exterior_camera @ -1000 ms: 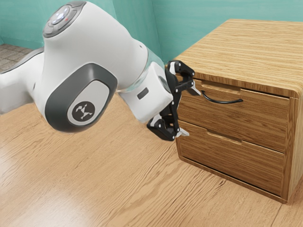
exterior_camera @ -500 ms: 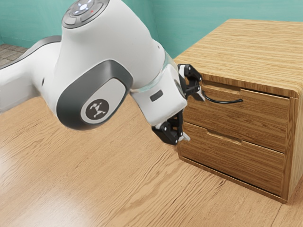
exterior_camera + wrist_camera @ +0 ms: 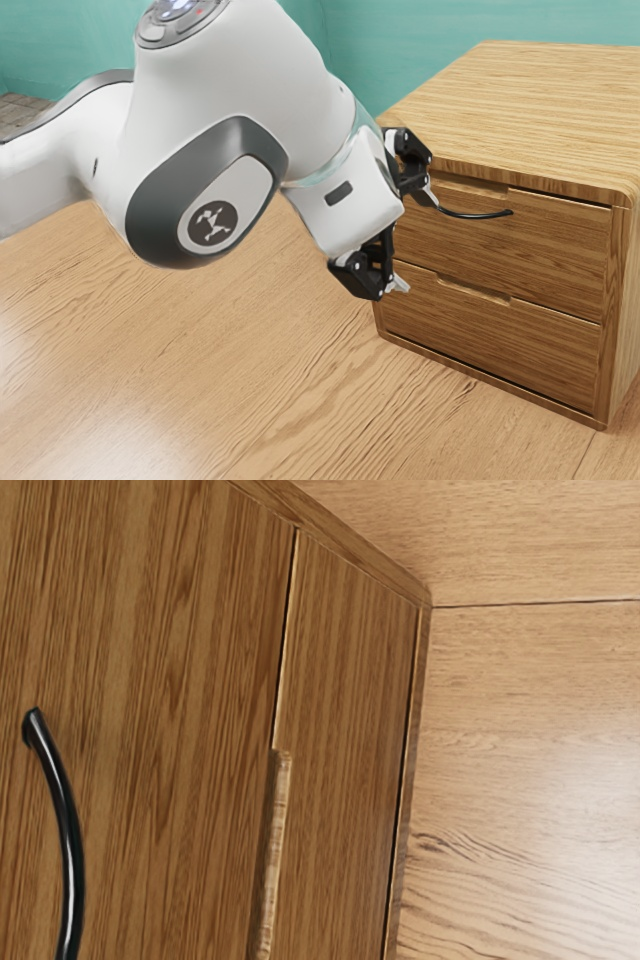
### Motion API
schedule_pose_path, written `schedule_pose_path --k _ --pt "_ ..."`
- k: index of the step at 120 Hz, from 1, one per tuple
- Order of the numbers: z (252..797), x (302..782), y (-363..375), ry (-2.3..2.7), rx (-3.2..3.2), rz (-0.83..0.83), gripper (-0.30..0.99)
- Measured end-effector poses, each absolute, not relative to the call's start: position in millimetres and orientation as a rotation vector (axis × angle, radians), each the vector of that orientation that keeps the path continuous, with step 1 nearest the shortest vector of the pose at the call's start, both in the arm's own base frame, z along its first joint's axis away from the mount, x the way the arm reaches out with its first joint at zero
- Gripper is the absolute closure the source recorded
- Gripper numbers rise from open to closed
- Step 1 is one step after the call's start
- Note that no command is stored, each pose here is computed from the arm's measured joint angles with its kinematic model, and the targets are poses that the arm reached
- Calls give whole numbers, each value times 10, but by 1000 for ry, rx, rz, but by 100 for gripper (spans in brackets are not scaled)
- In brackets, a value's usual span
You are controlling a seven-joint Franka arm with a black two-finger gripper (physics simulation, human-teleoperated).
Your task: Pull the drawer handle with one arm to open the drawer
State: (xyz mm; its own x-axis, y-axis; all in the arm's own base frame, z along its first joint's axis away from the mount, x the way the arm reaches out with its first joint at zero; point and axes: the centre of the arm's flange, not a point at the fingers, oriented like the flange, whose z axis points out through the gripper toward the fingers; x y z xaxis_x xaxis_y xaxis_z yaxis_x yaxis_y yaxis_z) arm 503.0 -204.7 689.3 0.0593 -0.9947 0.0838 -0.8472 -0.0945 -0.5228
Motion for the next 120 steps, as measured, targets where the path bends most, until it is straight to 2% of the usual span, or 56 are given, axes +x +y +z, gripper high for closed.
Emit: schedule_pose_path --k 21,52,120 --pt "6648 5278 -2017 1894 -2053 -620 0" --pt "6611 5357 -2108 1910 -2021 -675 0" --pt "6504 5531 -2033 1941 -1932 -673 0"
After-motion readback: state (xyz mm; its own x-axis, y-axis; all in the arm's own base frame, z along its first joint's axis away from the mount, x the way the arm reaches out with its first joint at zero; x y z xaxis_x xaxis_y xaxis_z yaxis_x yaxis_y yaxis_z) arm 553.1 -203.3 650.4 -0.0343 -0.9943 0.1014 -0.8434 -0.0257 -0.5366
